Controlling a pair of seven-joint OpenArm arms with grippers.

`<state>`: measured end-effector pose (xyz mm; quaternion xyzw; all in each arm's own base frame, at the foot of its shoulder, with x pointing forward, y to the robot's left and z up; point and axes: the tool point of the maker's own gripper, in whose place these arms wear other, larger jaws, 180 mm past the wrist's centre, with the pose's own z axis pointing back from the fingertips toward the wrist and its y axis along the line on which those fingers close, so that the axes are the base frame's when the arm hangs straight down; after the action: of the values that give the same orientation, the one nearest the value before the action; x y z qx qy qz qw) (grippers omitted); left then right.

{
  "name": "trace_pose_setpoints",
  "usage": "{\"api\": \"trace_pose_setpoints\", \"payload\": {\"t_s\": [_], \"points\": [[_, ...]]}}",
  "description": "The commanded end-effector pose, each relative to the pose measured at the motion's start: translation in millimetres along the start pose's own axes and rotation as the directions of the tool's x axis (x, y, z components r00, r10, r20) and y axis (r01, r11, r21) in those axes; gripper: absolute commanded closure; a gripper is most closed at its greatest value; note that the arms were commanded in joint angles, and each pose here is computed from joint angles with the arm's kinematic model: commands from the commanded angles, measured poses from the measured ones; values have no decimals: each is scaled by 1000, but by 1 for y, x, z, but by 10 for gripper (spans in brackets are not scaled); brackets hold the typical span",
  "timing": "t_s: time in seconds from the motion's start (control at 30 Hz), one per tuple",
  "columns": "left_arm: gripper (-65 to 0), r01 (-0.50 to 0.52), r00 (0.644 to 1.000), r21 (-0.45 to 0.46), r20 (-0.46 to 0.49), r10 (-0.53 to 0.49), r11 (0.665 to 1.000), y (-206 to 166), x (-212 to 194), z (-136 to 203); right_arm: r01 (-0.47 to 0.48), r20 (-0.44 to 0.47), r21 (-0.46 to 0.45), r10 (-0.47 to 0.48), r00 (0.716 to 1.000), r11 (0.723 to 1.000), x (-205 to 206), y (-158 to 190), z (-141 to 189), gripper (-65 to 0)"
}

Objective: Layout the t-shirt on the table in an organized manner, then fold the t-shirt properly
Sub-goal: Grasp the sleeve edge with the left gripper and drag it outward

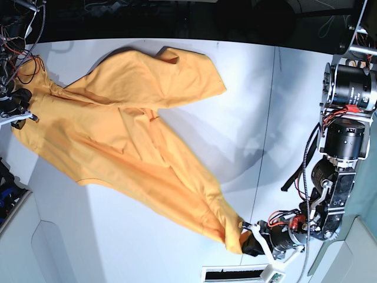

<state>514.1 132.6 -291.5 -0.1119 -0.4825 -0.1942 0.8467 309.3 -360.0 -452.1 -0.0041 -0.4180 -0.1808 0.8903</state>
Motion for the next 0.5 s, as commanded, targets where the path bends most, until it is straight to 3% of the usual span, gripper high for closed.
{"api": "trace_pose_setpoints", "payload": {"t_s": [0.0,0.07,0.13,0.27,0.33,0.47], "points": [[-253,-17,998,-11,59,18,1000,1,22,1,-1,55,-2,2,998,1000,22,-4,1,-71],[-325,-63,998,-41,1,63,997,-8,1,-3,16,56,6,-17,998,1000,22,-2,1,-163],[-325,-97,993,-101,-81,89,990,-21,-21,-2,31,42,12,-32,999,999,19,-1,1,-216],[-325,-154,981,-341,-169,101,927,-66,-54,17,47,28,46,-48,998,998,17,5,1,-221],[-325,-186,975,-374,-186,123,908,-75,-69,30,44,18,96,-46,999,994,17,15,2,-221],[-325,-141,975,-406,-215,55,903,-97,-109,62,39,-5,203,-39,999,978,22,37,8,-221]]}}
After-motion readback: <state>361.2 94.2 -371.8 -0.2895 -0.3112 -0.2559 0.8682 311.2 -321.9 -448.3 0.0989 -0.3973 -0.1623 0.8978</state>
